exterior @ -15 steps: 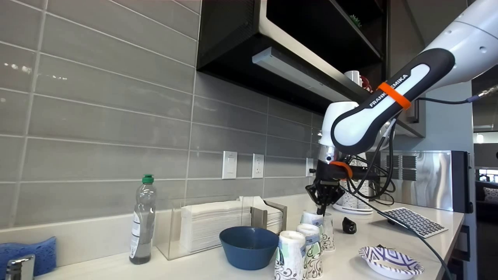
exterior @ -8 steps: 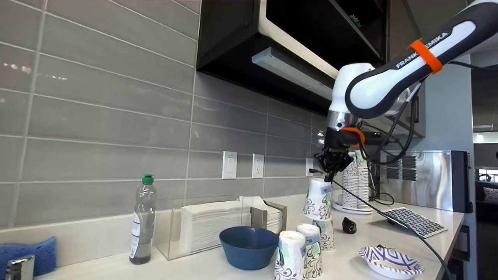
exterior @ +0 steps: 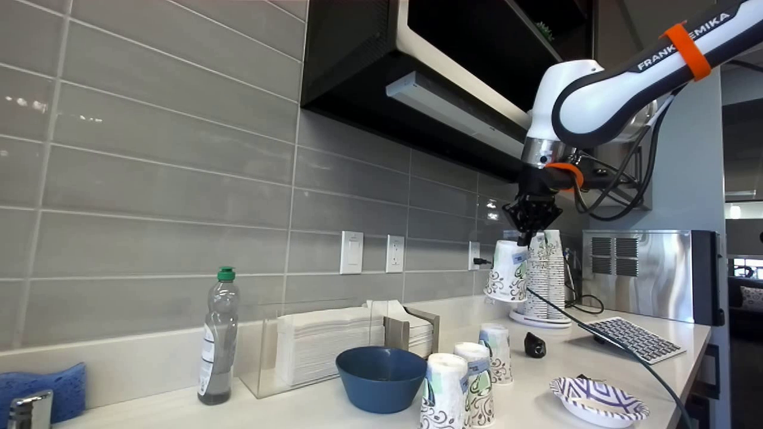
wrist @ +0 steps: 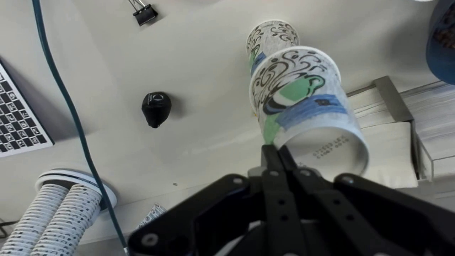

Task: Put the second right cup on the first right cup, then put the second left cup on the first left cup

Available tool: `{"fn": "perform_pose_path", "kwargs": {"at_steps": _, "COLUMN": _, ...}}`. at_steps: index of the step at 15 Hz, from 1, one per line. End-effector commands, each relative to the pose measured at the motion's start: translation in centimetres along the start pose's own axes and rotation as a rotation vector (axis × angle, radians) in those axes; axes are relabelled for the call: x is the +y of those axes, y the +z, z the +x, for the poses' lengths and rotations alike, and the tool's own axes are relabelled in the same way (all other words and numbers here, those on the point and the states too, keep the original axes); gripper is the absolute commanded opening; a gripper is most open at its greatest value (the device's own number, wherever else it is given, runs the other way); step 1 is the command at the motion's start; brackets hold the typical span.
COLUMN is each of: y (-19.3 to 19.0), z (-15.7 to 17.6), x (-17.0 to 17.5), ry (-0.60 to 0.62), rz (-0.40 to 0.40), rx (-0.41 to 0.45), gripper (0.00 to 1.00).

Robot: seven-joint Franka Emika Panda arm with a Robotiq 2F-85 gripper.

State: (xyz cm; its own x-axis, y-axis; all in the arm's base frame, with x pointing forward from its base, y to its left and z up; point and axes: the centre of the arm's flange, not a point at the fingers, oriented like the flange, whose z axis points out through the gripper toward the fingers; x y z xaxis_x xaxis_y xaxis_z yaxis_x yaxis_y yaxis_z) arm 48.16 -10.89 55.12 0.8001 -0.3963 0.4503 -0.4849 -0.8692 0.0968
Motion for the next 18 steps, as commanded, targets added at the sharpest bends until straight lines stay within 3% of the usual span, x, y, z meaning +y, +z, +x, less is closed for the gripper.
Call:
{"fn": "perform_pose_path", "kwargs": {"at_steps": 1, "y": 1.8, "z": 2.3, "x": -0.1, "ry": -0.058, "rz": -0.016, "rx": -0.006, "gripper": 0.01}}
{"fn": "perform_pose_path", "kwargs": {"at_steps": 9, "y": 7.0, "z": 4.0, "x": -0.9, "ry": -0.156, "rz": -0.015, "rx": -0.041, "gripper": 0.01}}
{"fn": "perform_pose_path", "kwargs": {"at_steps": 18, "y": 10.7, "z": 4.8, "x": -0.8, "ry": -0.188, "rz": -0.011, "rx": -0.073, "gripper": 0.01}}
